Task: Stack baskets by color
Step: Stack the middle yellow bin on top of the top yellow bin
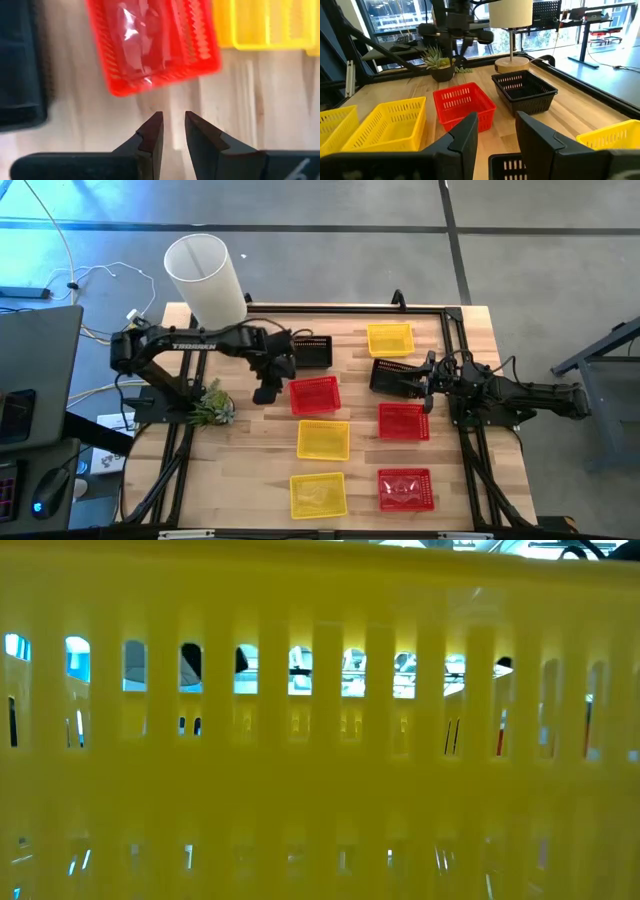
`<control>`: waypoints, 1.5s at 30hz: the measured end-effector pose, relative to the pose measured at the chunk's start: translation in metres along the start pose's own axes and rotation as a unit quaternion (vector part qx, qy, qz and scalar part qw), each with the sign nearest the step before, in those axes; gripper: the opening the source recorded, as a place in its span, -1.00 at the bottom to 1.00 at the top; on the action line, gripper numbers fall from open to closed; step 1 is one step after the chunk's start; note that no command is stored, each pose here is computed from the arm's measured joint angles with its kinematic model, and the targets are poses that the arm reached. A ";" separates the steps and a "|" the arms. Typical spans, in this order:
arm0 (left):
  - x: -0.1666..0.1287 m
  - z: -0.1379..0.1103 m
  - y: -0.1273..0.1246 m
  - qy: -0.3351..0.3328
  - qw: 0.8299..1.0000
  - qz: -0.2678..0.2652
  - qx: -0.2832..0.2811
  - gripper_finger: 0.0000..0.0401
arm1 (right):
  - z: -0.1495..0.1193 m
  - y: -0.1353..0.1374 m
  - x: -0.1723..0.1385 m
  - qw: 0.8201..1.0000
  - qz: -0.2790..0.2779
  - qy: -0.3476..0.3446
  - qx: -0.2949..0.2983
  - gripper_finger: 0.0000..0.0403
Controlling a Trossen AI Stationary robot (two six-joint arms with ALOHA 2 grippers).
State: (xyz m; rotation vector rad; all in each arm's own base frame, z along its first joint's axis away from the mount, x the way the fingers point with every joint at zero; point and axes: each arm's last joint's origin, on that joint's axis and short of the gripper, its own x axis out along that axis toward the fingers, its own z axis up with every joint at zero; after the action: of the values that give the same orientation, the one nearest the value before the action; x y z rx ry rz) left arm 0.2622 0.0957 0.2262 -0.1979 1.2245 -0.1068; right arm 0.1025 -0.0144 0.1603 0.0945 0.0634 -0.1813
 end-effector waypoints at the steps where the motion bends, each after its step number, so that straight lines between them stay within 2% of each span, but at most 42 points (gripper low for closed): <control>1: -0.001 -0.003 -0.004 -0.004 1.000 0.000 0.005 -0.68 | 0.000 0.000 0.000 1.000 0.000 0.000 0.001 -0.40; 4: -0.004 -0.014 -0.012 -0.015 1.000 0.001 -0.002 -0.68 | 0.000 0.000 0.000 1.000 0.001 0.000 0.029 -0.40; 7: -0.008 -0.021 -0.019 -0.055 0.998 0.008 -0.004 -0.68 | 0.002 0.000 0.000 0.997 0.003 -0.011 0.078 -0.40; 15: -0.014 -0.038 -0.025 -0.133 0.990 0.017 -0.034 -0.68 | 0.021 0.002 -0.002 0.975 0.032 -0.103 0.197 -0.40; 19: -0.010 -0.039 -0.028 -0.160 0.986 0.011 -0.054 -0.68 | 0.027 0.002 -0.004 0.967 0.030 -0.140 0.209 -0.40; 24: 0.001 -0.043 -0.037 -0.150 0.988 -0.001 -0.047 -0.68 | 0.039 0.001 -0.008 0.950 0.028 -0.199 0.239 -0.40; 29: 0.006 -0.043 -0.049 -0.141 0.989 -0.013 -0.033 -0.68 | 0.059 0.004 -0.010 0.952 0.038 -0.208 0.220 -0.40; 35: 0.008 -0.042 -0.060 -0.135 0.990 -0.024 -0.012 -0.68 | 0.087 0.007 0.001 0.970 0.019 -0.157 0.187 -0.40; 40: 0.009 -0.042 -0.064 -0.133 0.991 -0.028 -0.004 -0.68 | 0.103 0.010 0.023 0.984 -0.006 -0.069 0.164 -0.40; 45: 0.009 -0.042 -0.063 -0.133 0.991 -0.027 -0.005 -0.68 | 0.108 0.013 0.050 0.988 -0.008 0.020 0.153 -0.40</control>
State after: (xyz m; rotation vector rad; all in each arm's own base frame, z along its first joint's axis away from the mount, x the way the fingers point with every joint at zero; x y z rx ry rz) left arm 0.2274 0.0282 0.2172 -0.2457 0.9546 -0.1180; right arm 0.1594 -0.0213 0.2651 0.4042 0.0765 -0.2039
